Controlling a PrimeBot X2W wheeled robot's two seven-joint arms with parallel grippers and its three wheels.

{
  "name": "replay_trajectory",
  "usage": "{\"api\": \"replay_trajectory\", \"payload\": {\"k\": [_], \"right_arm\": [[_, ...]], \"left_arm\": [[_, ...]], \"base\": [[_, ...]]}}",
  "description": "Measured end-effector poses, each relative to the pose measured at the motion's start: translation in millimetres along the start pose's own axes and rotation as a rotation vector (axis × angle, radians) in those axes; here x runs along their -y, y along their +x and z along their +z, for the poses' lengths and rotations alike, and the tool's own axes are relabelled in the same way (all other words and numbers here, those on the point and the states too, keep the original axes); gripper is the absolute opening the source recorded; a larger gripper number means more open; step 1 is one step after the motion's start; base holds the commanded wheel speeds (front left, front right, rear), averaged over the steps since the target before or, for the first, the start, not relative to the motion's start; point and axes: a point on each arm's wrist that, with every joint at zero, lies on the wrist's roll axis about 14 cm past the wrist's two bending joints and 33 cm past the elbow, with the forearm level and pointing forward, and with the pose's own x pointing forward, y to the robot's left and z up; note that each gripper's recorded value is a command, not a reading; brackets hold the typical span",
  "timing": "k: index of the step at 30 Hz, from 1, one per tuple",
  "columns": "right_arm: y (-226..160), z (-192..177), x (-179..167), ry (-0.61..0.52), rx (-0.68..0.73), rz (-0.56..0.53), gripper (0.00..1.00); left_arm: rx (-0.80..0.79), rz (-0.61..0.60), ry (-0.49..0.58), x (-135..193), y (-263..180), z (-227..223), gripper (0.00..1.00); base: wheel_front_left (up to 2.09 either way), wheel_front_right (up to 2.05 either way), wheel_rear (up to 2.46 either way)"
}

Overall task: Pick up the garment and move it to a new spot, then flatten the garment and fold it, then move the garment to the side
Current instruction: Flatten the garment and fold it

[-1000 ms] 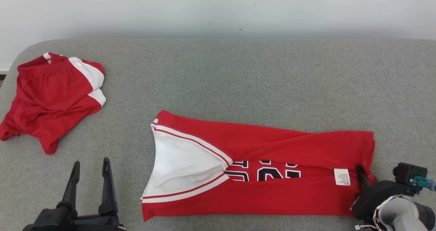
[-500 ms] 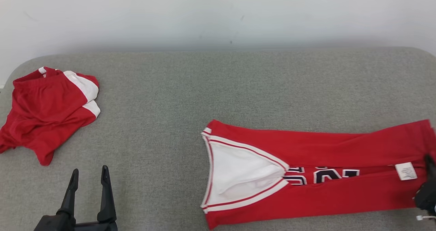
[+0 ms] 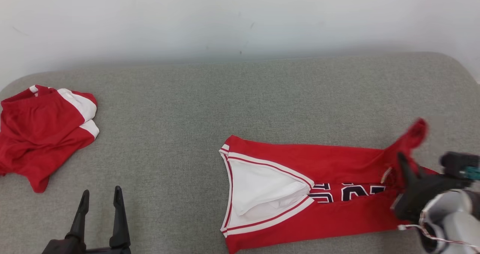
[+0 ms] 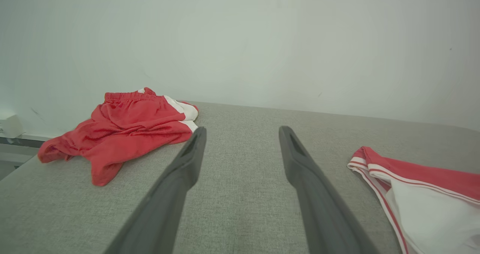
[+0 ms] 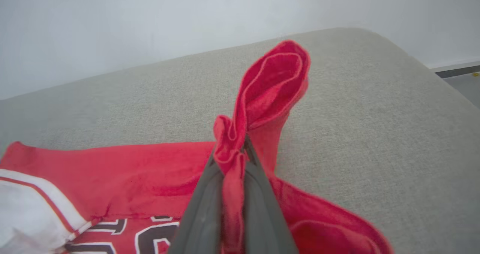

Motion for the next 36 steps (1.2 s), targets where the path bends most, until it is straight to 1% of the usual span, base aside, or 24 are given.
{"api": "replay_trajectory", "payload": {"k": [7,12,14,20,23,33,34,35,36], "right_arm": [[1,6,-92,0.000,0.020,0.224,0.00],[-6,4,-156,0.027,0.013,0.377,0.00],[-9,1,-175,0.041,-0.002,0.426,0.00],[-13,-10,-219,0.045,-0.036,0.532,0.00],[-13,-16,-235,0.043,-0.054,0.570,0.00],[-5,-40,-251,0.040,-0.114,0.601,0.00],[-5,-41,-251,0.043,-0.116,0.600,0.03],[-5,-41,-251,0.043,-0.108,0.599,0.30],[-4,-39,-251,0.042,-0.096,0.601,1.00]], "left_arm": [[-0.007,-0.007,-0.003,3,-2,-2,1.00],[-0.008,0.010,-0.001,-2,-5,-2,1.00],[-0.011,0.015,-0.003,-4,-6,-3,1.00],[-0.017,0.026,-0.002,-7,-7,-4,1.00],[-0.023,0.031,-0.001,-10,-8,-6,1.00],[-0.034,0.041,-0.004,-13,-4,-10,1.00],[-0.035,0.040,-0.005,-13,-4,-10,1.00],[-0.037,0.040,-0.005,-13,-4,-11,1.00],[-0.038,0.039,-0.007,-13,-4,-11,1.00]], "base": [[0.00,0.00,0.00],[0.00,0.00,0.00],[0.00,0.00,0.00],[0.00,0.00,0.00],[0.00,0.00,0.00],[0.00,0.00,0.00],[0.00,0.00,0.00],[0.00,0.00,0.00],[0.00,0.00,0.00]]}}
